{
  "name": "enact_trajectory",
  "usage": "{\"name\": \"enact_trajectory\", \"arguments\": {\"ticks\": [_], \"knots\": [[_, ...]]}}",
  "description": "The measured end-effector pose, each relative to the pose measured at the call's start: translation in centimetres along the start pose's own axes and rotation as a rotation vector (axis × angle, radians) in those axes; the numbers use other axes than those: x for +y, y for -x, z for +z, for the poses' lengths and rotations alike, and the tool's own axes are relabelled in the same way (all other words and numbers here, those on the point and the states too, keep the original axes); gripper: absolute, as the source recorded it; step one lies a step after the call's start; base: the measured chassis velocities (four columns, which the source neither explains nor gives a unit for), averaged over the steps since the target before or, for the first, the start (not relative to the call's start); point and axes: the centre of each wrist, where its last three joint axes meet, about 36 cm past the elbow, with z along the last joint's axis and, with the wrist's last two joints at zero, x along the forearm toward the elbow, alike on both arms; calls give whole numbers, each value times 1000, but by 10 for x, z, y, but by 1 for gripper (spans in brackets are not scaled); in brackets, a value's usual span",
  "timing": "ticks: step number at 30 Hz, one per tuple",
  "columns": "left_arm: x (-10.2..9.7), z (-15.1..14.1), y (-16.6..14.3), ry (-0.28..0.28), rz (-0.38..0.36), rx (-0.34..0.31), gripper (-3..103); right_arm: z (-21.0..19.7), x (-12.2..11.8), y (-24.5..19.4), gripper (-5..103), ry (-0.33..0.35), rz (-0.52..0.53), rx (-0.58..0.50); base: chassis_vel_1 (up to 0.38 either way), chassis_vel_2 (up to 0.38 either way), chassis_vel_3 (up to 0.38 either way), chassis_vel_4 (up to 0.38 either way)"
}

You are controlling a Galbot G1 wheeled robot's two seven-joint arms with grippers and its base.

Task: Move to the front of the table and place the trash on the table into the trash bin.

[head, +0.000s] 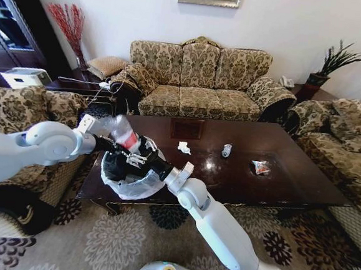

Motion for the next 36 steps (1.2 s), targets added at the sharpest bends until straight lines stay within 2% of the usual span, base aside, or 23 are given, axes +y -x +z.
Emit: {"name": "enact_trajectory", "arguments": {"ticks": [3, 7, 10, 12, 13, 14, 16, 17, 20, 27, 29, 31, 34, 36], "knots": [[1, 3, 0, -11, -8, -3, 0, -1, 1, -1, 99, 0, 0, -7, 0, 0, 0, 0], [2, 5, 0, -20, -16, -4, 0, -6, 4, -5, 100, 4, 26, -25, 0, 0, 0, 0], [7, 13, 0, -50, -60, -3, 0, -11, 1, -16, 100, -11, 177, -24, 0, 0, 0, 0], [9, 20, -1, -72, -70, -3, 0, -8, -8, -32, 100, -15, 323, 37, 0, 0, 0, 0], [9, 20, -1, -72, -70, -3, 0, -8, -8, -32, 100, -15, 323, 37, 0, 0, 0, 0], [10, 21, -1, -78, -72, -4, 0, -6, -11, -37, 100, -9, 370, 60, 0, 0, 0, 0], [11, 27, -2, -96, -79, -15, 0, 4, -31, -58, 100, 29, 537, 163, 0, 0, 0, 0], [11, 27, -2, -96, -79, -15, 0, 4, -31, -58, 100, 29, 537, 163, 0, 0, 0, 0], [7, 32, -4, -100, -71, -24, 0, 21, -56, -75, 100, 34, 652, 233, 0, 0, 0, 0], [0, 38, -6, -109, -56, -34, 0, 45, -82, -76, 100, 38, 718, 285, 0, 0, 0, 0], [-3, 40, -8, -114, -49, -39, 0, 61, -95, -65, 100, 51, 778, 300, -42, -40, 56, 54], [-3, 40, -8, -115, -48, -42, 0, 65, -98, -61, 100, 58, 792, 301, -51, -48, 62, 53], [-9, 40, -11, -114, -36, -50, 0, 91, -121, -45, 100, 63, 861, 315, -49, -37, 55, 40], [-9, 40, -11, -114, -36, -50, 0, 91, -121, -45, 100, 63, 861, 315, -41, -31, 55, 34]]}}
